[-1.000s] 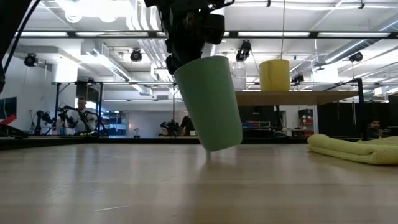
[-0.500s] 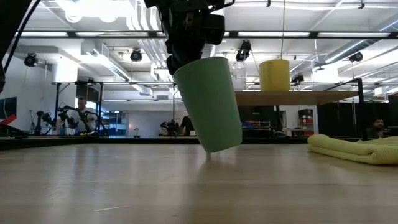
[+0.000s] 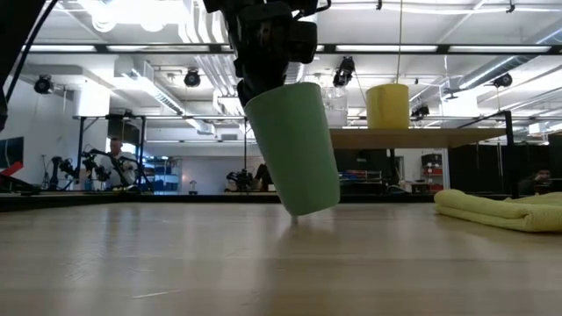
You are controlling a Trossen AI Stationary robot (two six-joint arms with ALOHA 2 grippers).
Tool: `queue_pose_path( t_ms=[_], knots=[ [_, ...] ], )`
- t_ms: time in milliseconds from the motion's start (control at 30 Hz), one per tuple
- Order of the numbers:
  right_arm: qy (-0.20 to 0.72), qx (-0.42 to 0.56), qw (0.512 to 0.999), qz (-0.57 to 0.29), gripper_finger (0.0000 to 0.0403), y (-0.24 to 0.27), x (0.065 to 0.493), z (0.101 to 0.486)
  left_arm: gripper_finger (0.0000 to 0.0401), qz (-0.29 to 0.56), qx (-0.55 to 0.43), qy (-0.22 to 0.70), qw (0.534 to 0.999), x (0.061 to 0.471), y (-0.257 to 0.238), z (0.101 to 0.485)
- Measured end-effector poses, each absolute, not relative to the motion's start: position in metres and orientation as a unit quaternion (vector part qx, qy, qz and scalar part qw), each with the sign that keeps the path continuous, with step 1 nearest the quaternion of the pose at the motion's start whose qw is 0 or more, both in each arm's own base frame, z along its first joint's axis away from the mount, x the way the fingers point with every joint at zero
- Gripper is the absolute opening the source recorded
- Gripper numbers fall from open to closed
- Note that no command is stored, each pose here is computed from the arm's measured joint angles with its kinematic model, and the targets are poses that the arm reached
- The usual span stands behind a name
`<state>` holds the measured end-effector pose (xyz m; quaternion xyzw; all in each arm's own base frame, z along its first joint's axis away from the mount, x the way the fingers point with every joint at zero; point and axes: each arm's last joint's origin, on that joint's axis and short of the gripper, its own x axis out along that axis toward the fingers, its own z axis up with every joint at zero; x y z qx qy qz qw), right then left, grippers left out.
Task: Stack small to large cups/mugs on shelf
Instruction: Put the green cup on the shelf
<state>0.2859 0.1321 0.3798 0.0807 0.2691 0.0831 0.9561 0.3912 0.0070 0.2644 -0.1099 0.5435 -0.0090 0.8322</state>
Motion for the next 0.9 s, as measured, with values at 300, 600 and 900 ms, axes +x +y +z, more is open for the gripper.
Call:
queue_pose_path(
  t_ms=[300,600,900],
  knots=[
    [0.269,0.081,0.956,0.083,0.0077,0.132,0.286,0.38,0.0002,-0.016,-0.102,0.55,0.828,0.395,0.009,0.255],
    [0.27,0.081,0.956,0.083,0.0075,0.132,0.286,0.38,0.0002,-0.022,-0.103,0.544,0.833,0.399,0.009,0.252],
    [0.27,0.08,0.956,0.083,0.0073,0.132,0.286,0.38,0.0066,-0.026,-0.104,0.539,0.836,0.4,0.009,0.254]
  ],
)
